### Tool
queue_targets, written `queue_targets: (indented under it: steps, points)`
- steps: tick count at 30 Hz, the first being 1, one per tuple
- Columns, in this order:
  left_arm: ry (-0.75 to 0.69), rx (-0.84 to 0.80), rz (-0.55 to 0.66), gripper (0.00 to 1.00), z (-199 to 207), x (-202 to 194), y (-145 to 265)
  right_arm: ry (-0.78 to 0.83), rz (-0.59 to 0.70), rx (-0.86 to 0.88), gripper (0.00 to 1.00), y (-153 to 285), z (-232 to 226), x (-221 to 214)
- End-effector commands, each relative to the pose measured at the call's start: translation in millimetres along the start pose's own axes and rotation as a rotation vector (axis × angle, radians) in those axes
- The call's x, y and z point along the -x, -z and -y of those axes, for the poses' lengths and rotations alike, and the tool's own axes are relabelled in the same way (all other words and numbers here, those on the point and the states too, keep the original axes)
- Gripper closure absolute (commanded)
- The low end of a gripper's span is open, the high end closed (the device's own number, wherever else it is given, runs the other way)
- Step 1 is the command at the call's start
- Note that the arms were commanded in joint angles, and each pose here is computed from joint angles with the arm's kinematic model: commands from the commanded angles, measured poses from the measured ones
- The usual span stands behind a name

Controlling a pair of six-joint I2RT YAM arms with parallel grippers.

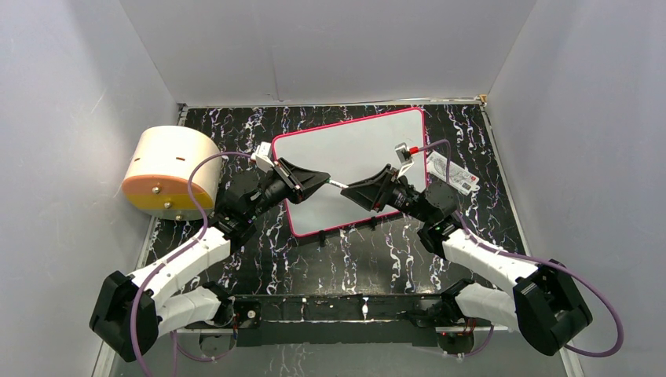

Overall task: Write a sentence on the whiteboard
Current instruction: Open the whiteboard marker at the center of the board.

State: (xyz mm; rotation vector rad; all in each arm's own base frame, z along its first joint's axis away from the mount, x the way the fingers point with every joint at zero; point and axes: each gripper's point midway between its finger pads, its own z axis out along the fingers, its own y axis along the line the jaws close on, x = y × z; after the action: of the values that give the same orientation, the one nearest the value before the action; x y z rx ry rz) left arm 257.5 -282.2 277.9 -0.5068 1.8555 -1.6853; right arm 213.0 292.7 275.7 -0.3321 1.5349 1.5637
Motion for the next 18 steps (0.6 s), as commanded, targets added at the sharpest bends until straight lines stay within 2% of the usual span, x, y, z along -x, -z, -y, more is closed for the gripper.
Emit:
queue_targets:
  steps: [1, 7, 18]
  points:
    - [-0.012, -0.030, 0.004, 1.00, 5.7, 0.9, 2.0, 0.066, 0.070, 0.098, 0.61, -5.6, -28.7, 28.5]
    - [-0.015, -0.029, -0.001, 1.00, 5.1, 0.2, 1.3, 0.069, 0.076, 0.098, 0.68, -5.1, -29.3, 29.8]
    - [-0.017, -0.023, -0.002, 1.00, 2.2, -0.3, 1.4, 0.062, 0.096, 0.084, 0.66, -5.4, -27.6, 33.3]
